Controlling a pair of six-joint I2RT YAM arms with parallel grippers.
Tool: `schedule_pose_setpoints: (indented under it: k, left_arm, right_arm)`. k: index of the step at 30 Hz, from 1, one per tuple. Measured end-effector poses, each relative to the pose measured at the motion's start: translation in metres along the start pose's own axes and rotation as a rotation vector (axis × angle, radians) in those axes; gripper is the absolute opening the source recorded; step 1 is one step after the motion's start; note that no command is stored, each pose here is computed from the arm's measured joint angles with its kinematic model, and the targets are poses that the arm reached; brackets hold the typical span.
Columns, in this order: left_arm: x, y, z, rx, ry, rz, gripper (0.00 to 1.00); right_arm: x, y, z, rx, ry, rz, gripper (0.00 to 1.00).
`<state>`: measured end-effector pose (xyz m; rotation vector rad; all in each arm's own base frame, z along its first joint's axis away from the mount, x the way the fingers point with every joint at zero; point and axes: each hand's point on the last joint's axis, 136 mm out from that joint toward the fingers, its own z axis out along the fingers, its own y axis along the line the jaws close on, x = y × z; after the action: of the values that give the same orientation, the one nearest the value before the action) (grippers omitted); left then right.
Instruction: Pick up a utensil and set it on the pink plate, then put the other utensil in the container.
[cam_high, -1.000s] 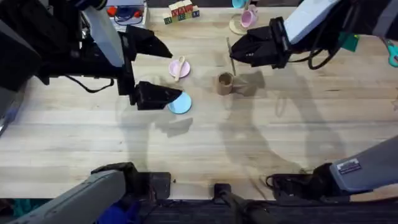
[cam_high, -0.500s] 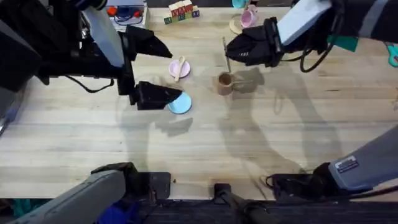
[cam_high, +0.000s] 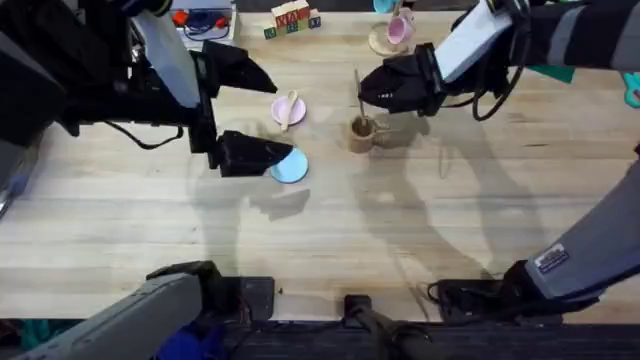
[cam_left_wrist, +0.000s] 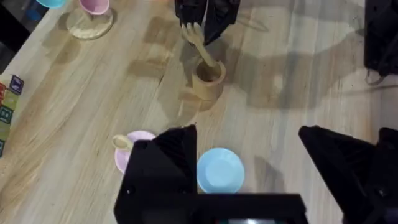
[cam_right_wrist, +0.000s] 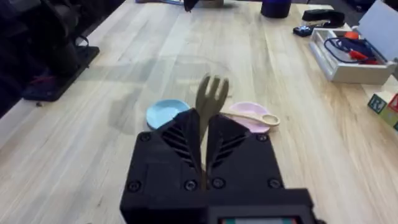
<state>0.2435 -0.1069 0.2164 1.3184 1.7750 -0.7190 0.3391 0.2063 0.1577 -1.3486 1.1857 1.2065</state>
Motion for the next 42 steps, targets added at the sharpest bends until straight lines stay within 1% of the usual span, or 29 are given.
schedule_pose_setpoints:
  k: [10, 20, 27, 35, 42]
  left_arm:
    - [0.0, 0.0, 0.0, 0.0, 0.0, 0.0, 0.993]
    - [0.0, 0.0, 0.0, 0.0, 0.0, 0.0, 0.992]
    - [0.0, 0.0, 0.0, 0.0, 0.0, 0.0, 0.993]
    - [0.0, 0.0, 0.0, 0.0, 0.0, 0.0, 0.993]
    - [0.0, 0.0, 0.0, 0.0, 0.0, 0.0, 0.993]
  right_arm:
    - [0.017, -0.004, -0.004, 0.011, -0.003, 0.045, 0.032]
    - [0.019, -0.004, -0.004, 0.011, -0.007, 0.044, 0.032]
    - [0.032, -0.004, -0.003, 0.008, -0.008, 0.08, 0.032]
    - [0.051, -0.004, -0.002, 0.004, -0.008, 0.137, 0.032]
    - [0.06, -0.003, -0.001, 0.003, -0.008, 0.162, 0.032]
